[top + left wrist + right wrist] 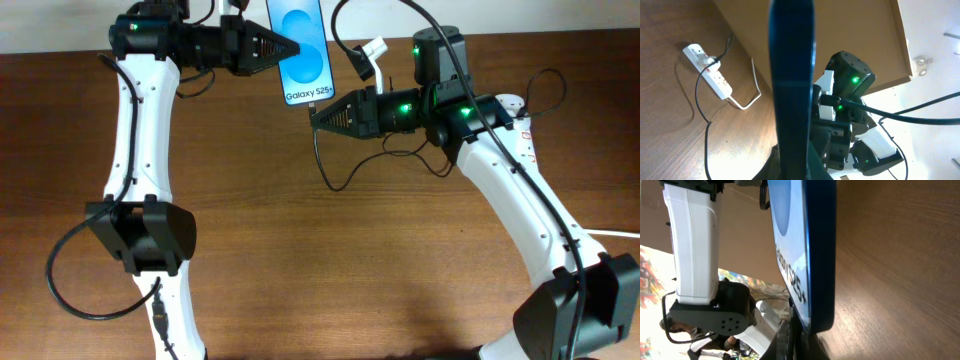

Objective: Plug charger to phone and switch on socket

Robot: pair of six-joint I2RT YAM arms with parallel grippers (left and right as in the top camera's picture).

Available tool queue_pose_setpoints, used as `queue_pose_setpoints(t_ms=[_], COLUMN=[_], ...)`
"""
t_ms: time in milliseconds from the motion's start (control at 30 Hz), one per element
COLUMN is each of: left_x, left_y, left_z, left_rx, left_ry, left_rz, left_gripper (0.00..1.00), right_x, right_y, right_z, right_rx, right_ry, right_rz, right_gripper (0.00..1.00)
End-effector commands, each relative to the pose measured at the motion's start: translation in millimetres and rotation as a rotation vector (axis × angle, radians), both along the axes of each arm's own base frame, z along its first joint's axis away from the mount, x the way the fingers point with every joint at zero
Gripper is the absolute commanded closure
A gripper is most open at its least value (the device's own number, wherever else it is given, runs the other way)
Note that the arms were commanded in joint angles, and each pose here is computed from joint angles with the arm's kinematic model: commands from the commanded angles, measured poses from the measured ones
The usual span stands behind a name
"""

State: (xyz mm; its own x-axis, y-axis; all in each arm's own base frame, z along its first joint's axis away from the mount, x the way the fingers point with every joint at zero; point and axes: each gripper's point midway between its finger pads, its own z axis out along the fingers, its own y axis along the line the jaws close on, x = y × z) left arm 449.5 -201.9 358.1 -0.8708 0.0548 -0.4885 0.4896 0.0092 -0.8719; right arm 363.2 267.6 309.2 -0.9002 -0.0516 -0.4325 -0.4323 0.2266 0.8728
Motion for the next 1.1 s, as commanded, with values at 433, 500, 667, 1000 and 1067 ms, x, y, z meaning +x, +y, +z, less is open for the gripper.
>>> queue_pose_setpoints(t_ms=[433, 500, 667, 1000, 1067], left_x=[-12.4, -12.4, -12.3, -12.3, -12.4], left_y=[-3.8, -3.8, -3.8, -3.8, -3.8], left_z=[18.1, 18.1, 17.9, 17.9, 18.1], left_rx=[-0.042, -0.042, -0.042, -0.042, -0.042], left_ry=[-0.071, -0.070, -0.070, -0.070, -0.071], left_rz=[-0.036, -0.036, -0.036, -0.036, -0.036], left_gripper=[1.00, 1.00, 1.00, 1.00, 1.00], right_x=[4.7, 2.8, 0.0, -0.5, -1.2], right_y=[-3.1, -2.7, -2.2, -2.3, -2.8], right_z=[18.0, 19.2, 20.6, 20.4, 19.3], right_rx=[0.019, 0.026, 0.034, 0.032, 0.027], right_ry=[-0.038, -0.050, -0.065, -0.096, -0.135], right_rz=[-0.025, -0.011, 0.008, 0.017, 0.028], right_gripper=[0.96, 0.96, 0.96, 0.96, 0.96])
